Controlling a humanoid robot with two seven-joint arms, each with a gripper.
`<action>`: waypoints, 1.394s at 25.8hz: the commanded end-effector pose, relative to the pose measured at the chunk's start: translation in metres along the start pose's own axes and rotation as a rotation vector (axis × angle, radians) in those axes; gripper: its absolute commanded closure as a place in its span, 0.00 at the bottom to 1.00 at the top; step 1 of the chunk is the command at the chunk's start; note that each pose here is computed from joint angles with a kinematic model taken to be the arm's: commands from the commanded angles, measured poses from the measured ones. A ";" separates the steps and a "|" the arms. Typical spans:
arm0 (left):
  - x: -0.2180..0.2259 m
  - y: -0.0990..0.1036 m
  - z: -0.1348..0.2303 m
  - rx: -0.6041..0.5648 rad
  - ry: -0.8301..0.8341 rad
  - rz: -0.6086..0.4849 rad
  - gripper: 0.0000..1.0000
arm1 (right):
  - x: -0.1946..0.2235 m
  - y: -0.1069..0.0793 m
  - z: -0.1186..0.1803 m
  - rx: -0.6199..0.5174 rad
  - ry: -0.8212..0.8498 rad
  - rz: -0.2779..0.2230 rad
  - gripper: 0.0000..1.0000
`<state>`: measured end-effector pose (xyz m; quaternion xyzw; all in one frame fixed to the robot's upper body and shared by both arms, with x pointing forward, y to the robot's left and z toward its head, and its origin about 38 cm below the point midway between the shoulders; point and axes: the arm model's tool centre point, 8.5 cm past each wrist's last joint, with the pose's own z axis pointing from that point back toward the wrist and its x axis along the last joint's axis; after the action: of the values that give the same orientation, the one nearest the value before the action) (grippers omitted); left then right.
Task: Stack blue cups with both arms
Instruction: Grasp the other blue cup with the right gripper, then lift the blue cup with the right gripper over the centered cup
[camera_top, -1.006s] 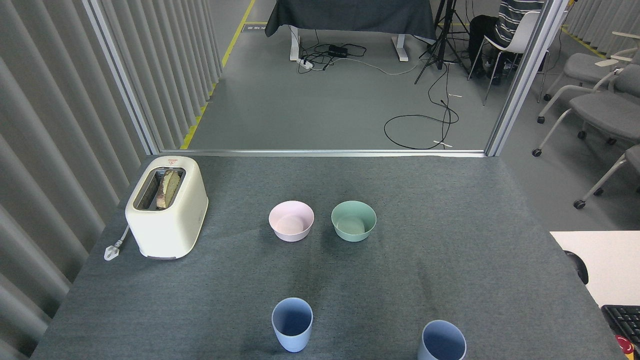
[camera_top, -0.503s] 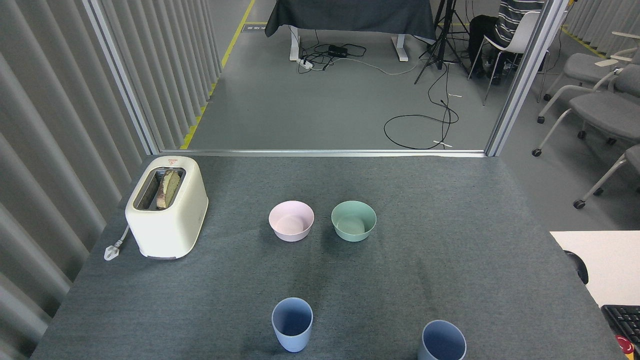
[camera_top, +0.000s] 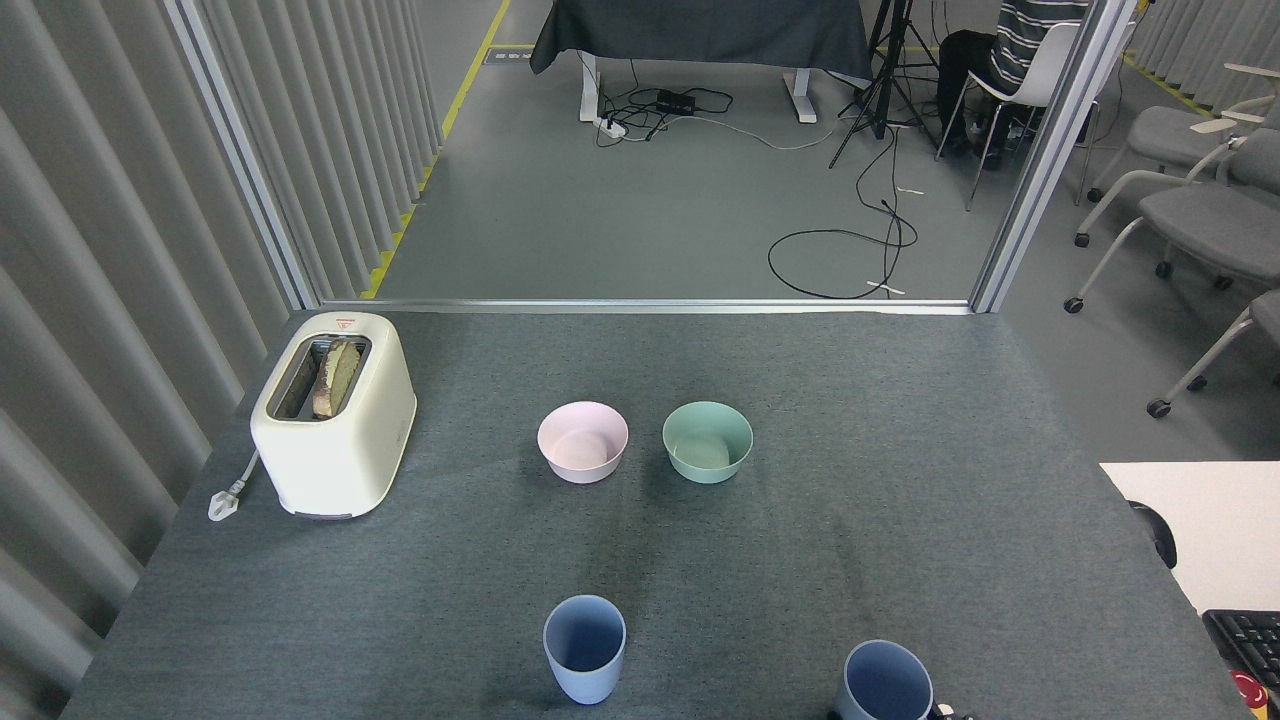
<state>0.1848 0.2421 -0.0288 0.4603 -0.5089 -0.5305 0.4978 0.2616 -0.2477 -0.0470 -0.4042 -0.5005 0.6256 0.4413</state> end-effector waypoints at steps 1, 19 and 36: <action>0.000 0.000 0.000 -0.001 0.000 0.000 0.00 | 0.001 0.000 -0.010 -0.001 -0.012 -0.004 0.00; 0.001 0.000 -0.001 0.002 -0.001 0.002 0.00 | 0.026 -0.068 -0.075 -0.172 -0.059 -0.005 0.51; -0.001 -0.003 0.000 -0.007 0.006 0.002 0.00 | 0.183 -0.151 -0.142 -0.104 -0.335 0.110 0.47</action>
<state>0.1844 0.2427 -0.0308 0.4605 -0.5063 -0.5306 0.5001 0.3745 -0.0303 0.0647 -0.3532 -0.5735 0.6738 0.3040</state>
